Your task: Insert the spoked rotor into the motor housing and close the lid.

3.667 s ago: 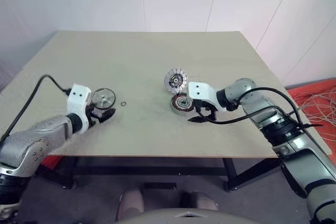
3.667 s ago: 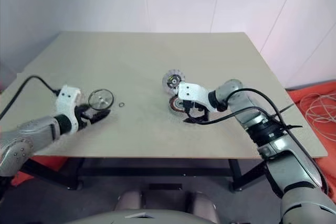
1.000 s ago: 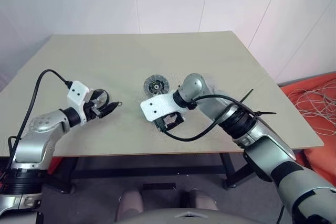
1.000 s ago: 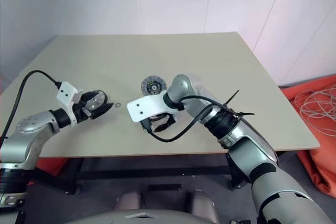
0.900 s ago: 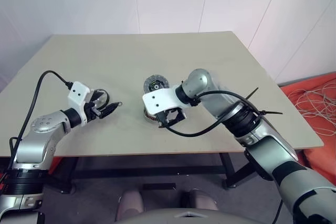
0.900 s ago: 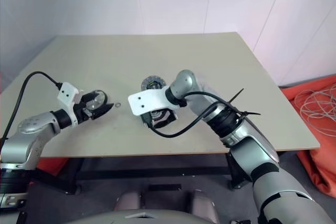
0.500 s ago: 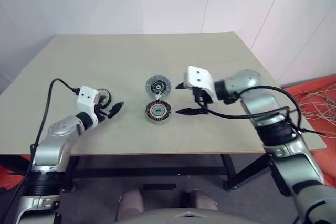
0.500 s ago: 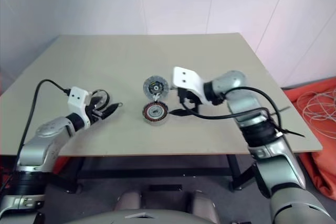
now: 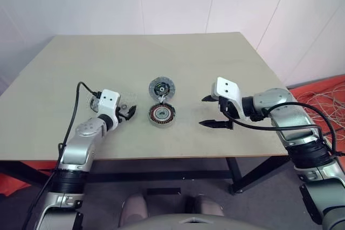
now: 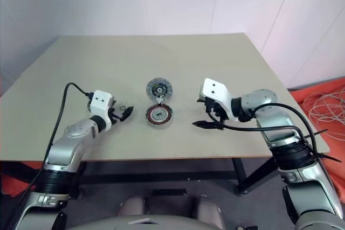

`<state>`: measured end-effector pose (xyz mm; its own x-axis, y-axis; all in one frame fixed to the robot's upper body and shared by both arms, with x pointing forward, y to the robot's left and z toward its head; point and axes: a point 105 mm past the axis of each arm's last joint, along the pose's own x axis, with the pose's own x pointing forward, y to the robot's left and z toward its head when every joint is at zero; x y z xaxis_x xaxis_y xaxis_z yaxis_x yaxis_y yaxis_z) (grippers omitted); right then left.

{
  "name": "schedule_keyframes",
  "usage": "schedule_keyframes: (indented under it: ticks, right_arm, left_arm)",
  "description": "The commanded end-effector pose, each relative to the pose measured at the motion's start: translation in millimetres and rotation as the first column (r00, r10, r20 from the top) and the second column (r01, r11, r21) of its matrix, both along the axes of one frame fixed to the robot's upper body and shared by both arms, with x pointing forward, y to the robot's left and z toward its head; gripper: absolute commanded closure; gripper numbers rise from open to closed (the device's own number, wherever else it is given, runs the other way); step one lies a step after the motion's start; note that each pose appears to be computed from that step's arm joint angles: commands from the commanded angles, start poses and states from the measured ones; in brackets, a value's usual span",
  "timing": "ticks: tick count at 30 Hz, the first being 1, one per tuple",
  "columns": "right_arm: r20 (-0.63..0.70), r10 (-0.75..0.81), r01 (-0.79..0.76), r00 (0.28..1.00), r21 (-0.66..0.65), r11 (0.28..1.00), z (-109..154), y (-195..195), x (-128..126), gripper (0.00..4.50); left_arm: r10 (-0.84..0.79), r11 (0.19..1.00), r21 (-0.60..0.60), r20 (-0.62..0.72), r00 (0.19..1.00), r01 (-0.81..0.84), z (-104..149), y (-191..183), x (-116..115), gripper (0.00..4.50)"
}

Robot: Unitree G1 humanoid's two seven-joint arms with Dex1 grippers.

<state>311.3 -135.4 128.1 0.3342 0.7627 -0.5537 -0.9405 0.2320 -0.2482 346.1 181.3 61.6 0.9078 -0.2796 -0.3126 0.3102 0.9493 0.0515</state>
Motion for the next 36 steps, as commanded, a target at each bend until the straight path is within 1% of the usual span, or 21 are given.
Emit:
schedule_keyframes:
  ticks: [1,4,10,13,17,25,31,36]
  right_arm:
    - [0.063,0.031,-0.034,0.998,0.050,0.998,23,-1,-5,0.02]
    - [0.057,0.033,-0.038,0.998,0.099,0.994,28,-4,-10,0.02]
    - [0.051,0.009,-0.014,0.999,0.103,0.995,21,-9,-11,0.02]
    - [0.050,0.009,-0.016,0.999,0.135,0.991,22,-7,-13,0.02]
    - [0.046,0.008,-0.019,0.999,0.235,0.972,28,-3,-15,0.02]
    - [0.037,-0.007,-0.002,0.999,0.244,0.970,20,-5,-16,0.02]
    - [0.042,-0.012,0.002,0.999,0.249,0.969,21,-3,-15,0.02]
    - [0.048,-0.022,0.009,0.999,0.251,0.968,22,-4,-14,0.02]
  left_arm:
    - [0.026,0.999,0.017,0.038,0.999,-0.027,12,1,8,0.23]
    - [0.057,0.998,0.010,0.038,0.998,-0.057,11,3,10,0.23]
    - [0.070,0.997,0.012,0.035,0.997,-0.070,10,5,10,0.23]
    - [0.075,0.997,0.022,0.022,0.997,-0.075,6,7,9,0.23]
    - [0.078,0.997,0.022,0.013,0.997,-0.078,3,7,9,0.23]
    - [0.082,0.996,0.034,0.003,0.997,-0.082,-2,8,16,0.23]
    - [0.067,0.998,0.017,-0.003,0.998,-0.067,-3,2,23,0.23]
    - [0.040,0.999,0.013,-0.037,0.999,-0.040,-12,-3,20,0.23]
